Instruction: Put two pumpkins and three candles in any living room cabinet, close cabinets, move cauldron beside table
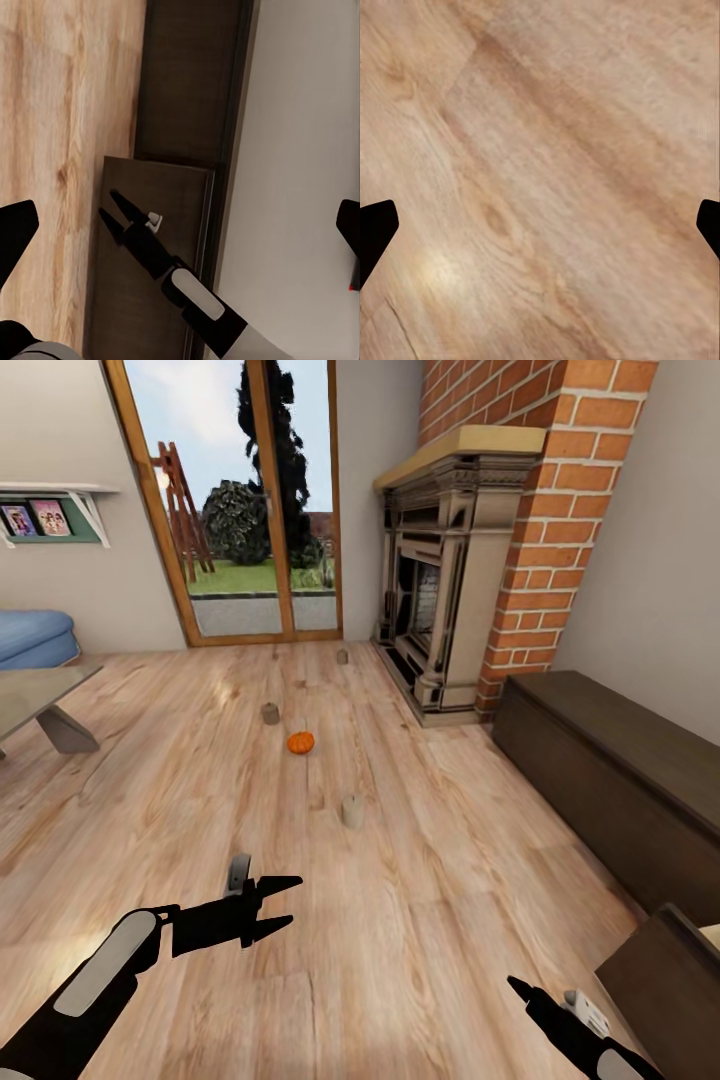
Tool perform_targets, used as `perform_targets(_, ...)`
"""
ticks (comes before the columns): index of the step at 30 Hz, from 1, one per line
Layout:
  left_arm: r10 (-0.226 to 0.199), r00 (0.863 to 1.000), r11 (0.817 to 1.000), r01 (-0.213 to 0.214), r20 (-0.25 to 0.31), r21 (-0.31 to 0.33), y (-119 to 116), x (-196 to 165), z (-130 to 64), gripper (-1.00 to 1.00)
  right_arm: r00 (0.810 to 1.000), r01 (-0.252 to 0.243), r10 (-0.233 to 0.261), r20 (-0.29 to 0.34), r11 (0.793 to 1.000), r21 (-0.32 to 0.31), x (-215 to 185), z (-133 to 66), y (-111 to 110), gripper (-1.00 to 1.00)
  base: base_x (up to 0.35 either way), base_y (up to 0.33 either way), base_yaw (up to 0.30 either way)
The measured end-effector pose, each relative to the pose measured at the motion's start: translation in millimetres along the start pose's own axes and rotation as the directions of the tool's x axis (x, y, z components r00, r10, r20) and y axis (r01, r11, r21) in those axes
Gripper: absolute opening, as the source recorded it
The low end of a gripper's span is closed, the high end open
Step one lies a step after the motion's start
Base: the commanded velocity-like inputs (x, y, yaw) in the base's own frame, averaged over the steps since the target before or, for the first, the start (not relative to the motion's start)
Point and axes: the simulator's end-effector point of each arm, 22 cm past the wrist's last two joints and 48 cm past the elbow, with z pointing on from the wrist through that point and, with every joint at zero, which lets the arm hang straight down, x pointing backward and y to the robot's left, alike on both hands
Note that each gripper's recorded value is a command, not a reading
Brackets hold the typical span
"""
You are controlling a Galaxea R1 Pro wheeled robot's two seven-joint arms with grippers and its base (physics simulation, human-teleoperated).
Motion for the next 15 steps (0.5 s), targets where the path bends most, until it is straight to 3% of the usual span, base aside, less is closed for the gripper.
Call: perform_targets(15, 0.0, 1.0, 1.0, 0.0, -0.002, 0.0, -0.1, 0.6, 0.2, 1.0, 1.0, 0.0, 0.0, -0.003, 1.0, 0.01, 1.1, 0.2, -1.7, 1.0, 0.315, 0.047, 0.0)
